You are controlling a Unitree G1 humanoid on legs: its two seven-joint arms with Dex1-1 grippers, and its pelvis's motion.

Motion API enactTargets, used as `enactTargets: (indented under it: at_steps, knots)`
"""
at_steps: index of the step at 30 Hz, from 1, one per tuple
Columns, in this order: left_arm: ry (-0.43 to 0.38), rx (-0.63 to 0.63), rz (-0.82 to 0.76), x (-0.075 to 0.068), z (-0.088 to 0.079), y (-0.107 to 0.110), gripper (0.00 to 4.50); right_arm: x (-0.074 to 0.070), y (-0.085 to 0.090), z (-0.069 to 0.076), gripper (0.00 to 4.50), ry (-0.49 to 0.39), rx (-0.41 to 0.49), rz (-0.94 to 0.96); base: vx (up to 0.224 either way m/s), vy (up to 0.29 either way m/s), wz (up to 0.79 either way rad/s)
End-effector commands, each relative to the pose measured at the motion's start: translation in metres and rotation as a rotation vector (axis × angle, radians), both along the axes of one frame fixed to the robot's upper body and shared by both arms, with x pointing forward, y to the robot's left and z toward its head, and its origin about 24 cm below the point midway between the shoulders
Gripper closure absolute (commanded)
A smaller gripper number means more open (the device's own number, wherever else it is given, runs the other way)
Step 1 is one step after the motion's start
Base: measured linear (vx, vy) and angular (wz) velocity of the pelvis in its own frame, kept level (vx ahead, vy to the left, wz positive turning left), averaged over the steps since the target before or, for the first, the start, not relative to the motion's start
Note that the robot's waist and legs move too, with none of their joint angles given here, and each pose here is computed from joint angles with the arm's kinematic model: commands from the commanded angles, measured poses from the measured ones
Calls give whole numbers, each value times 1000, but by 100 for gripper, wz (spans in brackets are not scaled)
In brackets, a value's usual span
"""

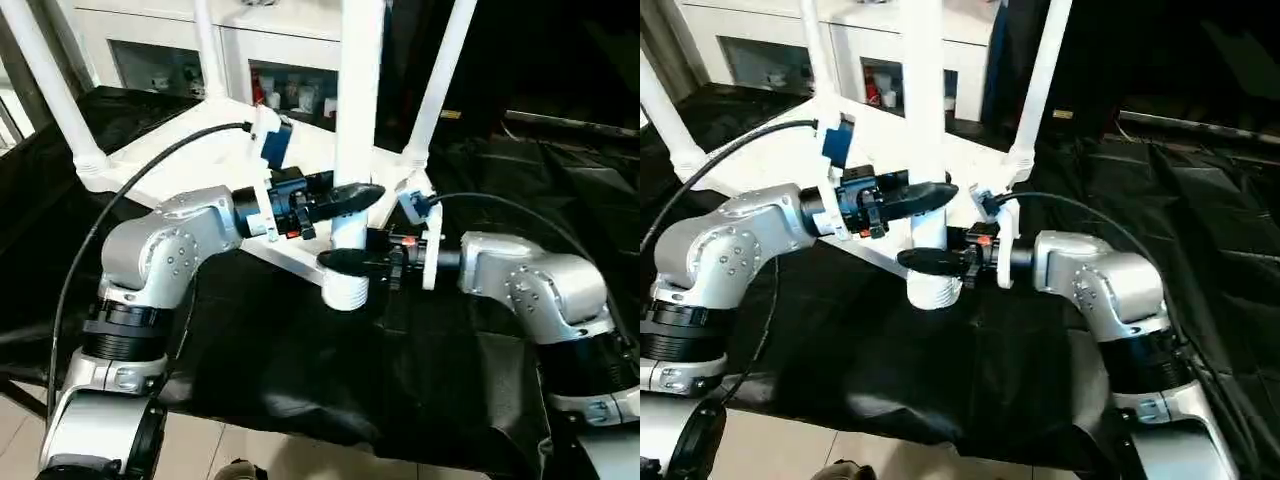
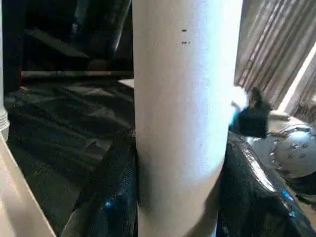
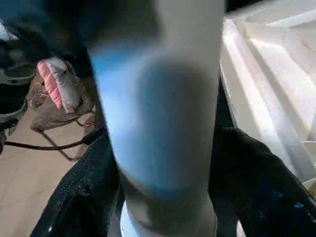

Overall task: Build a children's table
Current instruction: Pick table leg

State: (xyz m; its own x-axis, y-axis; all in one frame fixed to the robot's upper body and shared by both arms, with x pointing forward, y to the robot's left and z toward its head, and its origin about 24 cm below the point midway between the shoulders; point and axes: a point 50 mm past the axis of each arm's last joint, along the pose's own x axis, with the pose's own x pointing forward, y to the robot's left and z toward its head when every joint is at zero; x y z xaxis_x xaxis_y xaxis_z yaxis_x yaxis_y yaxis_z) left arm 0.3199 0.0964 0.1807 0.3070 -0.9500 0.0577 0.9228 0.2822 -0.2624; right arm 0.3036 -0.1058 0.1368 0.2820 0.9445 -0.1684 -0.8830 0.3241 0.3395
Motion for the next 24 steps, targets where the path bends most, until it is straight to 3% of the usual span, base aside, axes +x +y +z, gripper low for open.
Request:
enactTargets:
  at_steps: [1, 20, 24]
  knots:
    - [-17, 12, 12, 2, 3, -3, 261, 1, 1, 11, 144, -58, -11, 5, 0, 0, 0]
    - [-12, 3, 16, 2, 3, -4, 261, 1, 7, 0, 144, -16, -35, 2, 0, 0, 0]
    - [-13, 5, 15, 2, 3, -4, 261, 1, 8, 0, 178, -14, -33, 3, 0, 0, 0]
